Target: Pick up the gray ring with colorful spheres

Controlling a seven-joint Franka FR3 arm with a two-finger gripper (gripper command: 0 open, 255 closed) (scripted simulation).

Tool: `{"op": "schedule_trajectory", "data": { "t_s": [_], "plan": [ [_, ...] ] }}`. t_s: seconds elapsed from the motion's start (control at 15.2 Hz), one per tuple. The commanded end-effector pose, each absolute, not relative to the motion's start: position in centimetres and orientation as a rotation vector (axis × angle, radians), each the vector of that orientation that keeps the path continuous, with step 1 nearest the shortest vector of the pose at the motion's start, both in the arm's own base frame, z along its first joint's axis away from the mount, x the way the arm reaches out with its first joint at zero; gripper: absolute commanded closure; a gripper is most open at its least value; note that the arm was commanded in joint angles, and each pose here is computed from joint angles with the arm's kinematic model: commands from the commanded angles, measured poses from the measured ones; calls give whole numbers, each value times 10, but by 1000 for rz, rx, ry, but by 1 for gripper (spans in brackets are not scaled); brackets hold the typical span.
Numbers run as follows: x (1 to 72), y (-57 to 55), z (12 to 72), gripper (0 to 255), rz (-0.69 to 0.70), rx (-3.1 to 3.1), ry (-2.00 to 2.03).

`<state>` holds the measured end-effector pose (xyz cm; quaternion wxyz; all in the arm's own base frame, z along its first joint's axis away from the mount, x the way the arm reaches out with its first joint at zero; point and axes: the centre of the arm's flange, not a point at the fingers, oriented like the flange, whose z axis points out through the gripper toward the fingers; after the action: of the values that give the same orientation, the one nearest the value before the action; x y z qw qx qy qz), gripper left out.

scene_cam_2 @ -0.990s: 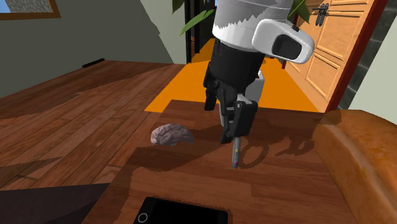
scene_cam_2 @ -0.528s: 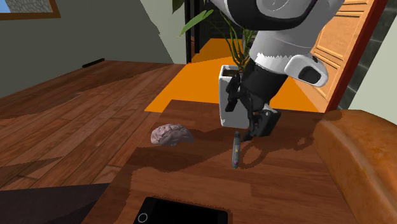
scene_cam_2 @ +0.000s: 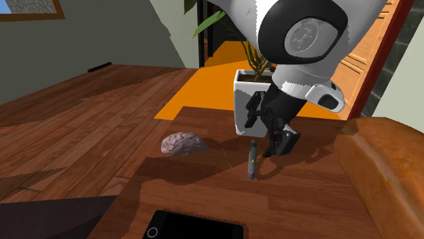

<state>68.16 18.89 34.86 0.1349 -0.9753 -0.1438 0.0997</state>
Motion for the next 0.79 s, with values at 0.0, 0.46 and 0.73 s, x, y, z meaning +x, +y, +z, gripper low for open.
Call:
{"op": "schedule_trajectory", "data": {
  "t_s": [0.0, 0.46, 0.73],
  "plan": [
    [682, 189, 338, 0, 288, -2825, -417],
    [682, 188, 336, 255, 288, -2825, -417],
    [681, 189, 336, 255, 288, -2825, -417]
  ]
}}
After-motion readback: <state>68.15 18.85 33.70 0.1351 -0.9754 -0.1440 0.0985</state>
